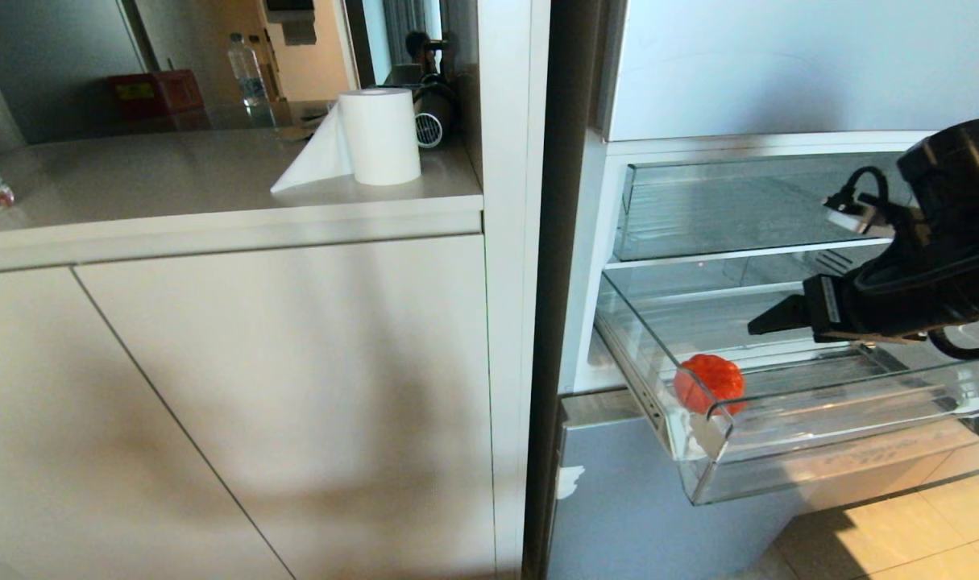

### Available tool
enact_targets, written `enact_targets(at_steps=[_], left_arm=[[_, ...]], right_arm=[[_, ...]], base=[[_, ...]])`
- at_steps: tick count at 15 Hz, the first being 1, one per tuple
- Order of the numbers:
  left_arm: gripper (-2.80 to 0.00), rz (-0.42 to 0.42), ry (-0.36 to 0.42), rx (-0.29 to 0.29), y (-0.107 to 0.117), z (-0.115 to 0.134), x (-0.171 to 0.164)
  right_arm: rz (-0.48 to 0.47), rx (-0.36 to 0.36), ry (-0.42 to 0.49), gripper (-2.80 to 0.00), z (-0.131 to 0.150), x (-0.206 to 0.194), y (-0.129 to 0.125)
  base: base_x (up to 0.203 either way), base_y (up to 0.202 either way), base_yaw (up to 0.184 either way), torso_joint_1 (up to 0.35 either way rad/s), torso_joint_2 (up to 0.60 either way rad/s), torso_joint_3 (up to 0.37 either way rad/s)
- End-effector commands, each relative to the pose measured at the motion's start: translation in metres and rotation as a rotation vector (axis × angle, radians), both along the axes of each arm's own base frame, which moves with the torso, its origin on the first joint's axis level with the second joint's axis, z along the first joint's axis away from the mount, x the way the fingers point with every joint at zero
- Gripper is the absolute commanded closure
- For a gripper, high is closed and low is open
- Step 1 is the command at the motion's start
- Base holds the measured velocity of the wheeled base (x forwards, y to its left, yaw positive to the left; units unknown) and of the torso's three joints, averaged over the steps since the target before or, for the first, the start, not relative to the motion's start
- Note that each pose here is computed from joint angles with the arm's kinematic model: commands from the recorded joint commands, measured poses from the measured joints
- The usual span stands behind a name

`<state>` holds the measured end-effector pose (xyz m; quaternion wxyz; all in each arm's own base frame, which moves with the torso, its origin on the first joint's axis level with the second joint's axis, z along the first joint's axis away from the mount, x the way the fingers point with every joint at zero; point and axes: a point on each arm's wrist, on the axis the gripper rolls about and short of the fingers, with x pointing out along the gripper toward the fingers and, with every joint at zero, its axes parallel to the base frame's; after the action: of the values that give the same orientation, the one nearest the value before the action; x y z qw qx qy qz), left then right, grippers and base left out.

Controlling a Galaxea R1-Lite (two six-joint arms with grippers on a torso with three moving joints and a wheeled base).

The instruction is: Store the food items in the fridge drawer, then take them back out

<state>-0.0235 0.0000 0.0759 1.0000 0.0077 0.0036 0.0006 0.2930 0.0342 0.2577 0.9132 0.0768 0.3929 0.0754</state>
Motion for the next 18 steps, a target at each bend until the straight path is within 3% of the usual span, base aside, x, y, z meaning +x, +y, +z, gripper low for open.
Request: enact_targets(at_steps=[1,12,18], left_arm=[[0.0,0.0,-0.001,0.0,0.0,0.0,0.0],[0.0,0.0,-0.001,0.0,0.0,0.0,0.0],[0.0,0.0,0.0,0.0,0.0,0.0,0.0]], right_arm=[[0.005,-0.003,0.079,-2.8,-0.024,0.023,0.004],[0.093,0.011,0.227,-2.8,-0.072,0.049,0.03],[0.062,0.027,0.254,-2.8,-0.083,0.058,0.031]], base=[[0.0,0.0,0.0,0.0,0.0,0.0],[0.0,0.0,0.0,0.0,0.0,0.0],[0.0,0.0,0.0,0.0,0.0,0.0]])
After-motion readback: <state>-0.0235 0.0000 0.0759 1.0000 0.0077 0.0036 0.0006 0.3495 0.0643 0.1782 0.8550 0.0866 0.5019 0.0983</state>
